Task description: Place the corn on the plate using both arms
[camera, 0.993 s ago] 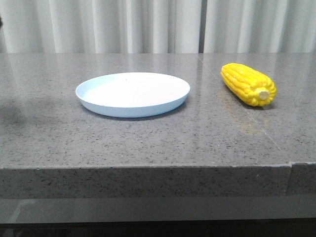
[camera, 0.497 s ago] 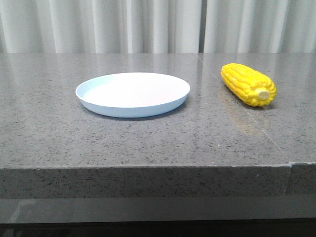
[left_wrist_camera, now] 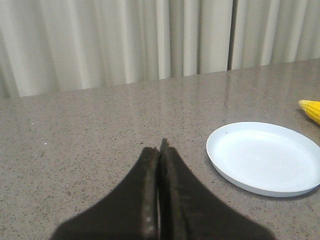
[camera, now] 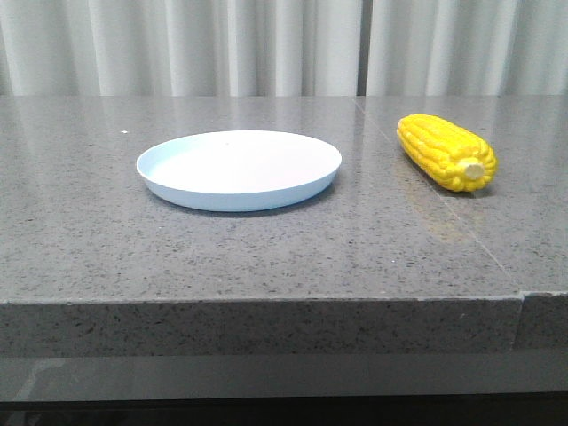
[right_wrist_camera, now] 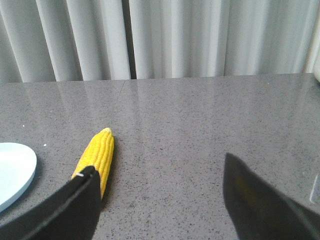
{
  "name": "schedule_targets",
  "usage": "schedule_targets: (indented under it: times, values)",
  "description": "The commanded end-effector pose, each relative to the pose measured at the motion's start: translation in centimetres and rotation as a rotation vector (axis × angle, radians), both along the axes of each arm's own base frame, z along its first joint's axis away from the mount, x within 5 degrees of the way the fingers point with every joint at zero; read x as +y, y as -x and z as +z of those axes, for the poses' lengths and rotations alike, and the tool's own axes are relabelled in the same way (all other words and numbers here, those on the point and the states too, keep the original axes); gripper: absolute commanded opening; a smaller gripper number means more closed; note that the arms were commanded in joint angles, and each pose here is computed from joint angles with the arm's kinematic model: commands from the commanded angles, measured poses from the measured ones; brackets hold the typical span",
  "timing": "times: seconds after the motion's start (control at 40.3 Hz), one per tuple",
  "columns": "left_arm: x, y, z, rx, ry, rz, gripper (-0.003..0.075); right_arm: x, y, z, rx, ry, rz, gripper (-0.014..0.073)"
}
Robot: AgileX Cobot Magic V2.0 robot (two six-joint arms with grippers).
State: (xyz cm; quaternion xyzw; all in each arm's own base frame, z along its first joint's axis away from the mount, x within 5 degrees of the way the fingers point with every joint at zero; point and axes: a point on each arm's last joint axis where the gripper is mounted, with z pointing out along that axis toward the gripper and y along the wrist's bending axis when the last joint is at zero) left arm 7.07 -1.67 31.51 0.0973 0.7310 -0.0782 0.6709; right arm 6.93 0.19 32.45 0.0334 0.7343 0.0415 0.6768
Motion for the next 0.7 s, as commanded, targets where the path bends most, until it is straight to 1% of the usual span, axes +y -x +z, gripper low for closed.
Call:
schedule_targets:
  times: [0.0,0.447,0.546,0.671]
  values:
    - [0.0,0.1,1.3,-0.080,0.025,-0.008,-0.0020,-0.1,-0.1,1.8,-0.106,0.006,-0.013,0.0542]
    - [0.0,0.1,1.4,-0.085,0.026,-0.009,-0.0020,-0.1,-0.3,2.2,-0.124,0.005,-0.016,0.0542]
    - [0.0,0.1,1.4,-0.085,0.026,-0.009,-0.0020,-0.2,-1.6,2.7,-0.084,0.004,-0.015,0.0542]
    - [0.0,0.1,1.4,-0.085,0.026,-0.009,-0.0020,-0.2,-4.5,3.5,0.029,0.003,-0.010,0.0546]
